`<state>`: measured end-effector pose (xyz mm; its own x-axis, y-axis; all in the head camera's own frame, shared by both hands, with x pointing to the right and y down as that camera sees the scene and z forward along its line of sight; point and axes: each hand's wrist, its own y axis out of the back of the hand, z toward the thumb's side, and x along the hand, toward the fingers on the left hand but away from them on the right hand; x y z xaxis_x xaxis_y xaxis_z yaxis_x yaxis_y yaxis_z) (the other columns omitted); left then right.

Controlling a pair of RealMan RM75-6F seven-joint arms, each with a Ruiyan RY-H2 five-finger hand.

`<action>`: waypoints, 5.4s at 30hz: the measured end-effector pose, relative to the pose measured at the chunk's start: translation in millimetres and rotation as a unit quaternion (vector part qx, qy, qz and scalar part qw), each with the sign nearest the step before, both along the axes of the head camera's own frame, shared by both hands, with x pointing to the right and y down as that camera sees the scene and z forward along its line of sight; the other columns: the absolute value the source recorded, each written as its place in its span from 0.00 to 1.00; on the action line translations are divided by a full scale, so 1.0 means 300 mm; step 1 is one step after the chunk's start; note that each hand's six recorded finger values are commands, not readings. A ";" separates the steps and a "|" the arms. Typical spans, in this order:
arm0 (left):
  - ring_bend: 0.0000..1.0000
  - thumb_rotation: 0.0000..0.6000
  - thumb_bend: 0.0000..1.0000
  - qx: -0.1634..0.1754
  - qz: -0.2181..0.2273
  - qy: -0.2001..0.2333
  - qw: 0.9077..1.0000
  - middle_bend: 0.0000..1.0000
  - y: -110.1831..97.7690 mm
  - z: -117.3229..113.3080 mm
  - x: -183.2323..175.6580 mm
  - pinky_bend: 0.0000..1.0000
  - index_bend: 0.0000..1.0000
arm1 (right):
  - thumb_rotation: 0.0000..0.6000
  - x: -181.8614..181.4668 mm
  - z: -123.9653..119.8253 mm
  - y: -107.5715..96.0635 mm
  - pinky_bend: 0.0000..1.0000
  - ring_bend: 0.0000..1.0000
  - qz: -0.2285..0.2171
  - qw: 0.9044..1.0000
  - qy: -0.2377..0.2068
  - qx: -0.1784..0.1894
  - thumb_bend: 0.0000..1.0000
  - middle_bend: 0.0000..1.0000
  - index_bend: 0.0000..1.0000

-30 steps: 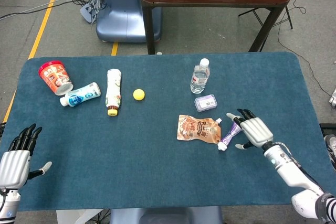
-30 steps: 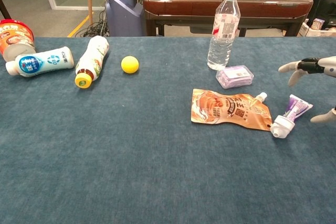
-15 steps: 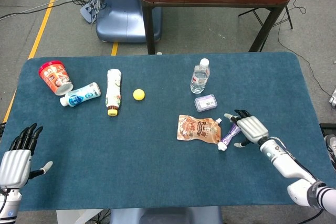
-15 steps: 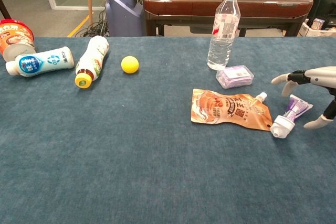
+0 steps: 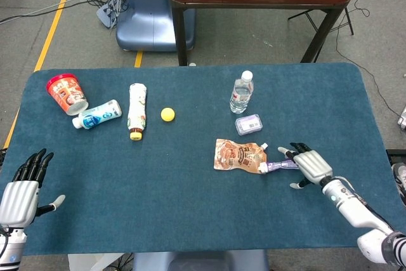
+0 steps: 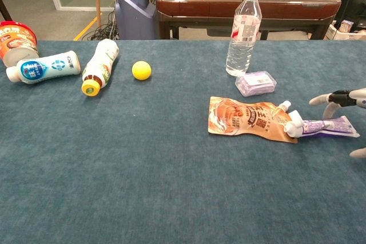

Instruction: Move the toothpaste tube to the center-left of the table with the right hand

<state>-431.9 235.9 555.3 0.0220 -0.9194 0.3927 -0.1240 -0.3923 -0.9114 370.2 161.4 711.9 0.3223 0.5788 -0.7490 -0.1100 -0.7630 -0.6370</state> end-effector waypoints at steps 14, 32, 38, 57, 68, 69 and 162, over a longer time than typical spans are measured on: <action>0.01 1.00 0.14 0.002 -0.008 0.001 1.000 0.00 0.015 -0.006 -0.021 0.11 0.00 | 1.00 -0.052 -0.049 -0.041 0.05 0.16 -0.022 0.996 0.030 0.079 0.27 0.39 0.36; 0.01 1.00 0.14 0.001 -0.017 0.002 1.000 0.00 0.025 0.001 -0.059 0.11 0.00 | 1.00 -0.149 0.014 -0.036 0.06 0.18 -0.072 0.990 0.066 0.097 0.34 0.39 0.37; 0.01 1.00 0.14 0.000 -0.018 0.002 1.000 0.00 0.029 0.004 -0.064 0.11 0.00 | 1.00 -0.162 0.032 -0.028 0.06 0.19 -0.077 0.990 0.069 0.100 0.36 0.40 0.39; 0.01 1.00 0.14 0.003 -0.025 0.006 1.000 0.00 0.040 0.004 -0.084 0.11 0.00 | 1.00 -0.175 0.059 -0.013 0.10 0.26 -0.084 0.988 0.077 0.101 0.41 0.48 0.50; 0.01 1.00 0.14 0.005 -0.017 0.008 1.000 0.00 0.023 -0.004 -0.077 0.11 0.00 | 1.00 -0.180 0.052 -0.047 0.16 0.42 -0.084 0.989 0.068 0.098 0.64 0.63 0.71; 0.01 1.00 0.14 0.004 -0.015 0.010 1.000 0.00 0.020 -0.004 -0.074 0.11 0.00 | 1.00 -0.182 0.048 -0.052 0.17 0.43 -0.085 0.989 0.066 0.098 0.65 0.64 0.72; 0.89 1.00 0.49 -0.147 0.445 0.066 0.881 0.80 -0.196 0.223 0.684 0.96 0.03 | 1.00 -1.051 -0.195 -0.214 0.39 0.74 -0.287 0.957 -0.043 0.007 0.75 0.85 0.97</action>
<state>-226.9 177.1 622.1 0.7464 -0.3727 0.5514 0.2553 -0.6048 -0.7543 54.8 97.1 653.5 0.6512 0.2978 -0.6981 -0.4547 -0.5834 -0.6730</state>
